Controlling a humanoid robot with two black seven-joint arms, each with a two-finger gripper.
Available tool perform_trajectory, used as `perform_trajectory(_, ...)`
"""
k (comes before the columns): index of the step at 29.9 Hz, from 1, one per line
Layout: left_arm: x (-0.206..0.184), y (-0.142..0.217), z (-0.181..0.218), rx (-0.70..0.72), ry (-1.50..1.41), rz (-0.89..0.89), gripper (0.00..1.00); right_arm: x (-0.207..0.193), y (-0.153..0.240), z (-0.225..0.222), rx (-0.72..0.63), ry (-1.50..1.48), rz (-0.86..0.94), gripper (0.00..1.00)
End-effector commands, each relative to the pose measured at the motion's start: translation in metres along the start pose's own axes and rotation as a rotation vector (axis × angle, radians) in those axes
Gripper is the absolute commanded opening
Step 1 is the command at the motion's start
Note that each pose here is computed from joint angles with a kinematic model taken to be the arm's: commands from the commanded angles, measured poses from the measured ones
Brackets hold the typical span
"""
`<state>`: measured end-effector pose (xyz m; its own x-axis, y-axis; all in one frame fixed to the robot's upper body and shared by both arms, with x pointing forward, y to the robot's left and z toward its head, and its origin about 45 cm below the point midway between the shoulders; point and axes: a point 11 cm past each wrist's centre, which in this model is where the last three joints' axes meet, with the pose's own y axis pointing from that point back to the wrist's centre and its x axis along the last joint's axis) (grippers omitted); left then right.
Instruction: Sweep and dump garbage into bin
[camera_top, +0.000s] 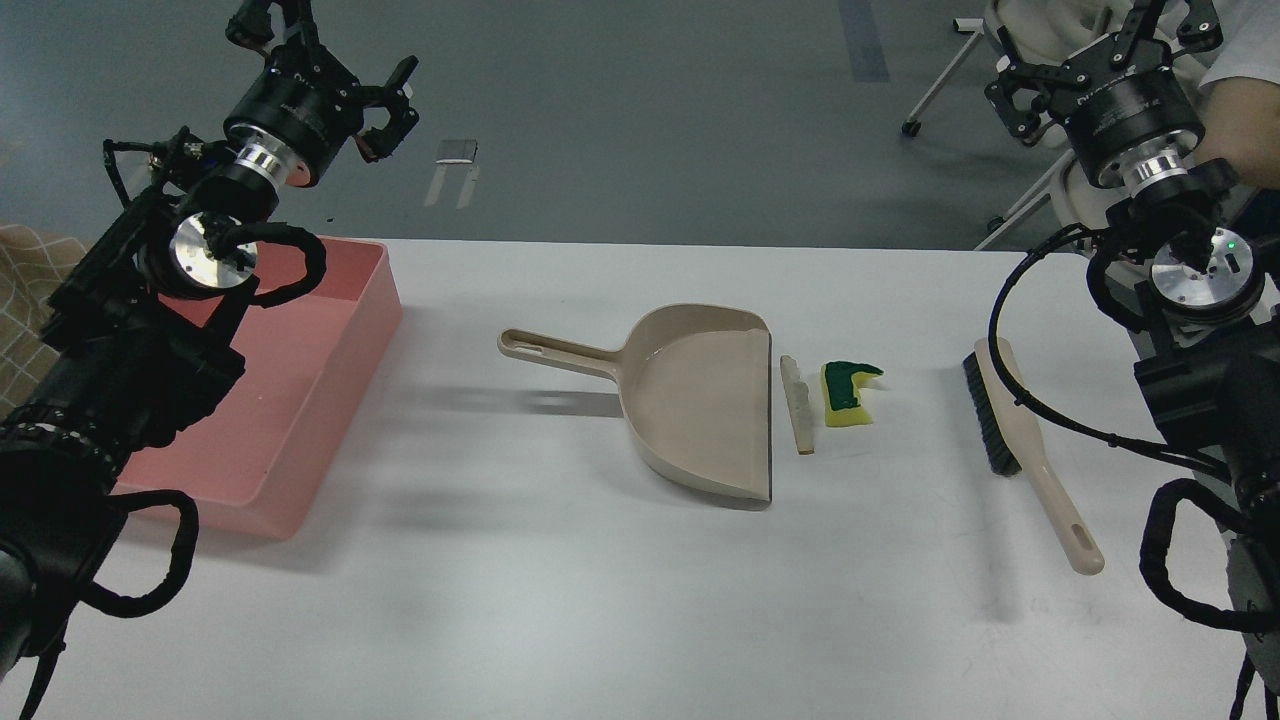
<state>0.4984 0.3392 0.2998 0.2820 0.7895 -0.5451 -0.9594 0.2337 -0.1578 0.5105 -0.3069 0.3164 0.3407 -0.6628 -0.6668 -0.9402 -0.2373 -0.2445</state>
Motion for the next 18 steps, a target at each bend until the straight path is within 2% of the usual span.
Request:
perform_trajectory(1,-0.0005,0.0001,-0.0025,0.004,-0.001,-0.002,0.99,-0.0008,0.0001,0.0010,-0.002,0.002,-0.003,1.00)
perform_trajectory(18,-0.0076,-0.0017,-0.0046,0.006,0.000,-0.026,0.99,-0.0041,-0.0008,-0.0054,0.012,0.009,-0.015,1.00)
